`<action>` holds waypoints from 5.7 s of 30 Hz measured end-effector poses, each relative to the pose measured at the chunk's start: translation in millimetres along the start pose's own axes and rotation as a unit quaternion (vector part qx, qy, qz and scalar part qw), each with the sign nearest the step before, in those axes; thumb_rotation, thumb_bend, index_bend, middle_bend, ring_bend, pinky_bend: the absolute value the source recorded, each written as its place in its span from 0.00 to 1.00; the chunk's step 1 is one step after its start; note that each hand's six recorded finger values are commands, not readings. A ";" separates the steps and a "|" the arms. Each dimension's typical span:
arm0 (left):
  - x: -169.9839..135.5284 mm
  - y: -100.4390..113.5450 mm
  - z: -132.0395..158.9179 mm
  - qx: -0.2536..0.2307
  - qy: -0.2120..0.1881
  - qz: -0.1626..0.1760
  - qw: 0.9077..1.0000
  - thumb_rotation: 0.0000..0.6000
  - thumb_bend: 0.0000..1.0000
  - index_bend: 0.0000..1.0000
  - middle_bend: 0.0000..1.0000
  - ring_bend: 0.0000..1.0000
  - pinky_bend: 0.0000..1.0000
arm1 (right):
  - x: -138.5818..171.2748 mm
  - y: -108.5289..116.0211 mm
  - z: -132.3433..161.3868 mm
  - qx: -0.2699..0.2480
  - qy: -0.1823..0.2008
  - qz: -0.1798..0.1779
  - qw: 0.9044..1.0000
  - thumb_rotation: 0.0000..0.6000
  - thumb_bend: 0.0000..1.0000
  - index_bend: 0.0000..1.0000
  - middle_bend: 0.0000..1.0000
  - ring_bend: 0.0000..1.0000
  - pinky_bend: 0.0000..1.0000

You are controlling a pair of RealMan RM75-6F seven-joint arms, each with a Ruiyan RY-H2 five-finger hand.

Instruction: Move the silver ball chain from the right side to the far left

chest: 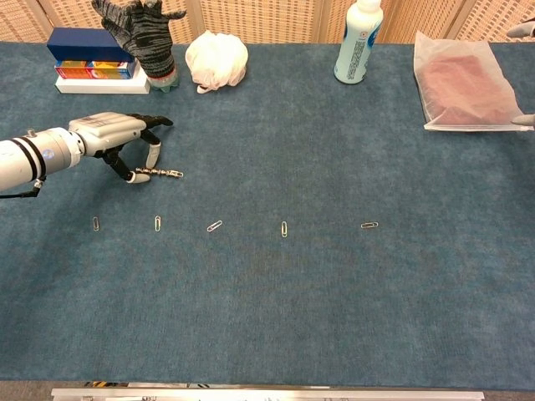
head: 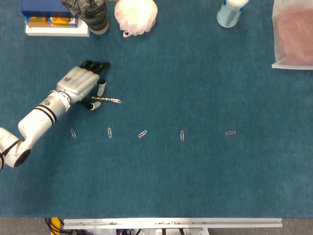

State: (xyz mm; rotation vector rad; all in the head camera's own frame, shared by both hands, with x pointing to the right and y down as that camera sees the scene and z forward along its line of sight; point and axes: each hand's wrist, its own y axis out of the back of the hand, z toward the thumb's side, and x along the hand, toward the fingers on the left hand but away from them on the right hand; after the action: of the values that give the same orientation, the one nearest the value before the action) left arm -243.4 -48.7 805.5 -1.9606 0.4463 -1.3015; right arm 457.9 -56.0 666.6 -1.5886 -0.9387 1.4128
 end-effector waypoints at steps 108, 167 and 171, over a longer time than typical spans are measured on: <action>-142.9 -40.8 -19.5 -0.021 0.071 -0.048 0.996 1.00 0.36 0.57 0.00 0.00 0.03 | 4.6 -3.7 7.1 -0.007 0.009 0.005 1.000 1.00 0.00 0.12 0.06 0.00 0.11; -205.0 33.2 -99.9 -0.093 0.229 0.153 0.957 1.00 0.27 0.20 0.00 0.00 0.06 | 34.9 21.7 -5.5 0.000 -0.014 -0.031 0.999 1.00 0.00 0.12 0.06 0.00 0.11; -220.3 43.4 -95.3 -0.095 0.239 0.172 0.951 1.00 0.33 0.23 0.00 0.00 0.07 | 47.2 18.6 -10.8 0.000 -0.027 -0.027 0.999 1.00 0.00 0.12 0.06 0.00 0.11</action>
State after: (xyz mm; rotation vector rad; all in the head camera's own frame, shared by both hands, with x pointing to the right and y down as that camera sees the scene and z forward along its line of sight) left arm -418.7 25.4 652.9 -1.5998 1.1338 -1.5343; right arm 473.9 -21.7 631.3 -1.5208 -1.0069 1.4237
